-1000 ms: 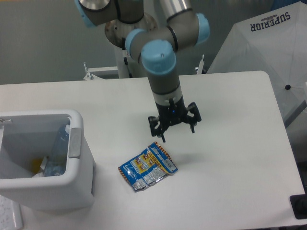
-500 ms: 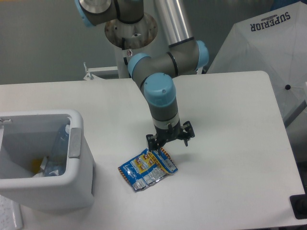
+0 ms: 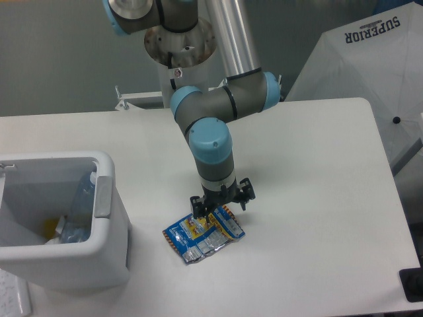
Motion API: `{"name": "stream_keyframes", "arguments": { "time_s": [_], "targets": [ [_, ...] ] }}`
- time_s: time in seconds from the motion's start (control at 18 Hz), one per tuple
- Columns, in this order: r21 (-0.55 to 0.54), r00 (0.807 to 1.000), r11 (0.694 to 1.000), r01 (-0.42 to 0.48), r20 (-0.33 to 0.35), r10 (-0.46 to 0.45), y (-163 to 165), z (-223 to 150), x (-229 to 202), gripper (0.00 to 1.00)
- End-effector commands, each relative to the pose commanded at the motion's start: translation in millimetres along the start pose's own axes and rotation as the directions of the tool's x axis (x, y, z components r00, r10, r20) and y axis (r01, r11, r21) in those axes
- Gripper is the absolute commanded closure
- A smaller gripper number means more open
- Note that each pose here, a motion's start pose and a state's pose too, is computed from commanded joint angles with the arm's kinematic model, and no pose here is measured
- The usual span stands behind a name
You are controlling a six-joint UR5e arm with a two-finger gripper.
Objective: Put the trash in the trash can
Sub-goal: 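Lower onto the wrapper and close the gripper on its edge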
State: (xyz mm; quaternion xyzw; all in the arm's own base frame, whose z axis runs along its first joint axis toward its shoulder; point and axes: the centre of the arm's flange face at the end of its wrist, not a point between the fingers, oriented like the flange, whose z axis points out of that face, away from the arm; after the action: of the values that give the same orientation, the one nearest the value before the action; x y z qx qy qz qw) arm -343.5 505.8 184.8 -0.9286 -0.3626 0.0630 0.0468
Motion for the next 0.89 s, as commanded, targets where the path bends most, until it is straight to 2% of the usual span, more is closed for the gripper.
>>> {"name": "stream_keyframes", "arguments": {
  "time_s": [0.11,0.17,0.33,0.89],
  "targets": [
    [-0.012,1.000,1.000,-0.002,0.002,0.002,0.5,6.1,1.1,0.00],
    [-0.012,1.000,1.000,-0.002,0.002,0.002,0.5,6.1,1.1,0.03],
    [-0.006,1.000,1.000,-0.004,-0.004,0.003,-0.3,2.8,2.4,0.23],
    [0.001,1.000,1.000,-0.009,-0.030,0.009,-2.1,-1.2,4.6,0.77]
  ]
}}
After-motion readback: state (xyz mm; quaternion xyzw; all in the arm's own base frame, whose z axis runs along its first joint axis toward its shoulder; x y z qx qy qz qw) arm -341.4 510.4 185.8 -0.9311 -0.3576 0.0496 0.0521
